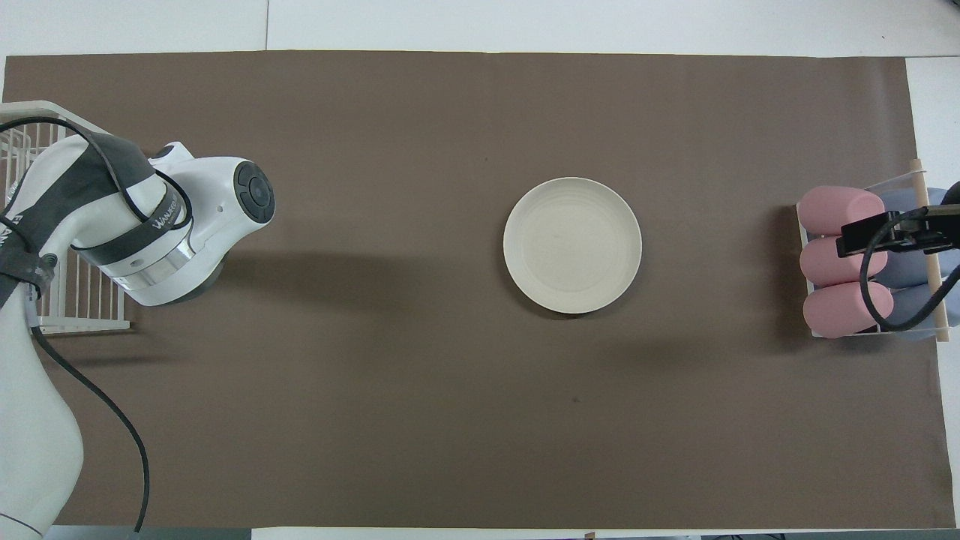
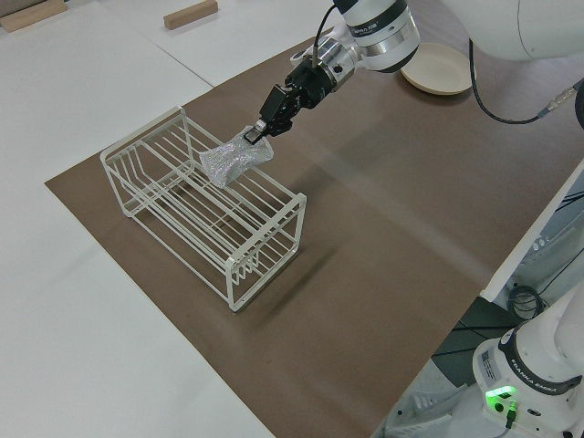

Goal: Wipe plate with sponge

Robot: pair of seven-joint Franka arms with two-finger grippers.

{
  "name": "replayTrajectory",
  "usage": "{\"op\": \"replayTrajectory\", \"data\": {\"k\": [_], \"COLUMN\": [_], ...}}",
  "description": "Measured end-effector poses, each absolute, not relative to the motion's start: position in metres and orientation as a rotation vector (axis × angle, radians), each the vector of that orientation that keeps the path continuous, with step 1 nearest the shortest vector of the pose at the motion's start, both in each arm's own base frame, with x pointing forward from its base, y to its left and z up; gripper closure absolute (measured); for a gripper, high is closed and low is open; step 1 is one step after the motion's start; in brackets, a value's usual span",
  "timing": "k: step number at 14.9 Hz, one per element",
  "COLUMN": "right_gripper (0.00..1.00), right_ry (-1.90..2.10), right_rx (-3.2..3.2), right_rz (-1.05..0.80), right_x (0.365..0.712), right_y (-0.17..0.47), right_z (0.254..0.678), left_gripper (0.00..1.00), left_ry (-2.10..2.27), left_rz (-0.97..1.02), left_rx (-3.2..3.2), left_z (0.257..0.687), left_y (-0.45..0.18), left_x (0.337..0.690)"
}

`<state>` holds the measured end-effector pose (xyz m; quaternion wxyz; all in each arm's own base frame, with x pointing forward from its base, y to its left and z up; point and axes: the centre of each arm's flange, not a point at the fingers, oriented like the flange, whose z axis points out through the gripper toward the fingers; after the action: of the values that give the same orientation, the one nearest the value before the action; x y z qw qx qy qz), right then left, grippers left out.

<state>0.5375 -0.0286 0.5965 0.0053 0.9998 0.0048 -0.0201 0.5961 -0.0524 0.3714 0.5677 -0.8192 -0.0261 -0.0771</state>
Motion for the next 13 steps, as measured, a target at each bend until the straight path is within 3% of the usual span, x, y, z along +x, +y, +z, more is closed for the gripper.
{"op": "replayTrajectory", "data": {"k": [2, 3, 10, 13], "right_gripper": [0.00, 0.00, 0.00, 0.00], "right_ry": [0.015, 0.015, 0.015, 0.015], "right_rx": [3.130, 3.130, 3.130, 3.130], "right_rz": [-0.063, -0.063, -0.063, -0.063], "right_x": [0.5375, 0.5375, 0.5375, 0.5375], "right_y": [-0.0286, -0.0286, -0.0286, -0.0286], "right_z": [0.5964, 0.5964, 0.5965, 0.5965], "left_gripper": [0.96, 0.88, 0.04, 0.00], "left_ry": [-0.064, -0.065, -0.068, -0.079], "left_rz": [-0.185, -0.188, -0.195, -0.192], "left_rx": [-1.925, -1.926, -1.928, -1.940], "left_z": [0.3719, 0.3724, 0.3733, 0.3744], "left_y": [-0.0532, -0.0536, -0.0544, -0.0552], "left_x": [0.5960, 0.5960, 0.5961, 0.5961]}}
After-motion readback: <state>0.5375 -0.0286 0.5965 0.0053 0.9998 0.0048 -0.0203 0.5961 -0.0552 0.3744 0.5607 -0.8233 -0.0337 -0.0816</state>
